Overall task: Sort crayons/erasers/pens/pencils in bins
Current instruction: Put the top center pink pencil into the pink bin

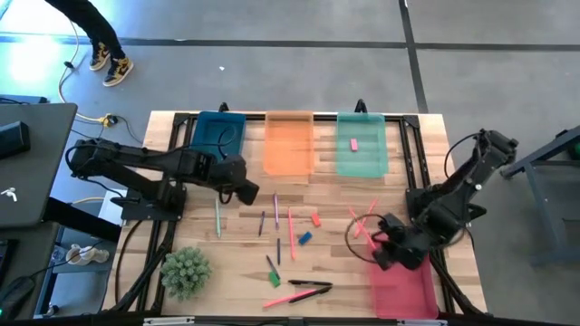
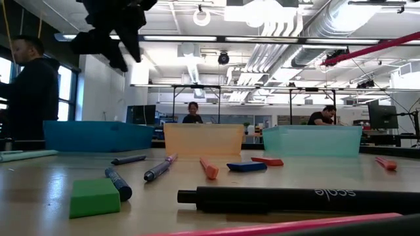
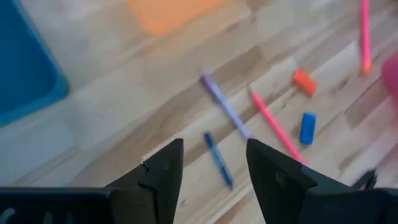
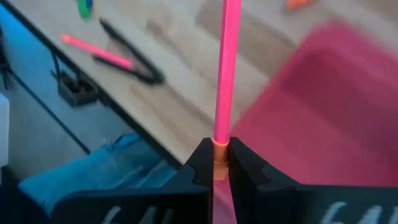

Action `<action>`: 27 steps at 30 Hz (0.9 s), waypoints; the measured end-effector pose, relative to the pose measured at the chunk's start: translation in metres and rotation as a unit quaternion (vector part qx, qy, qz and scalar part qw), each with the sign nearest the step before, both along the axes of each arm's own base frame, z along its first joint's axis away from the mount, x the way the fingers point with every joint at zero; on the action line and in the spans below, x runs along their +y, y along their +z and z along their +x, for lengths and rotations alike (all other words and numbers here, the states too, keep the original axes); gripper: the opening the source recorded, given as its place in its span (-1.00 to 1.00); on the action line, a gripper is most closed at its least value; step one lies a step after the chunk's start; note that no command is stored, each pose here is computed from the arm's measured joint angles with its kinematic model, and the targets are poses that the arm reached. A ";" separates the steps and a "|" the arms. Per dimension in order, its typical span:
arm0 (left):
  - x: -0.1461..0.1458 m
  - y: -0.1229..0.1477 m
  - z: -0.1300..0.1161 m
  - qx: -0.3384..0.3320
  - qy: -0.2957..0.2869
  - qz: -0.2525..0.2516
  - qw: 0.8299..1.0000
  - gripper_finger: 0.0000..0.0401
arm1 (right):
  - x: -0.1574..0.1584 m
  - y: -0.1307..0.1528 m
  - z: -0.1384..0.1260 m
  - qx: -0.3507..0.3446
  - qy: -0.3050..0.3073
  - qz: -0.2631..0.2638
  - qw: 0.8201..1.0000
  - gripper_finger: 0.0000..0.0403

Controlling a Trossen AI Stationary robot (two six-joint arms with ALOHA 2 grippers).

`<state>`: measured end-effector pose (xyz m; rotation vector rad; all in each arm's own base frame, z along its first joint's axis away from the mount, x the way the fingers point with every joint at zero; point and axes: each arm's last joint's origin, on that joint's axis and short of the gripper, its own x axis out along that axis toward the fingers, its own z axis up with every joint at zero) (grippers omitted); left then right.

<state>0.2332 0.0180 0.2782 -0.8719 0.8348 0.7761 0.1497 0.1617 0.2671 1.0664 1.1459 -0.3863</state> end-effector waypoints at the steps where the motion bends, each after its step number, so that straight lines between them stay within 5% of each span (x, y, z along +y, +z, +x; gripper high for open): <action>1: 0.002 0.001 0.002 -0.010 0.005 0.005 1.000 -0.18 | 0.004 0.000 -0.005 0.004 0.000 0.007 1.000 -0.97; 7: 0.009 0.007 0.010 -0.063 0.009 0.022 0.998 -0.18 | 0.028 -0.001 -0.041 0.038 0.008 0.039 0.998 -0.97; 14: 0.006 0.005 0.007 -0.045 -0.010 -0.007 0.999 -0.18 | 0.046 -0.006 -0.078 0.048 -0.013 0.036 0.998 -0.97; 27: -0.001 -0.001 -0.002 0.002 0.032 -0.035 0.999 -0.18 | 0.081 -0.040 -0.091 0.104 0.038 -0.002 0.994 -0.97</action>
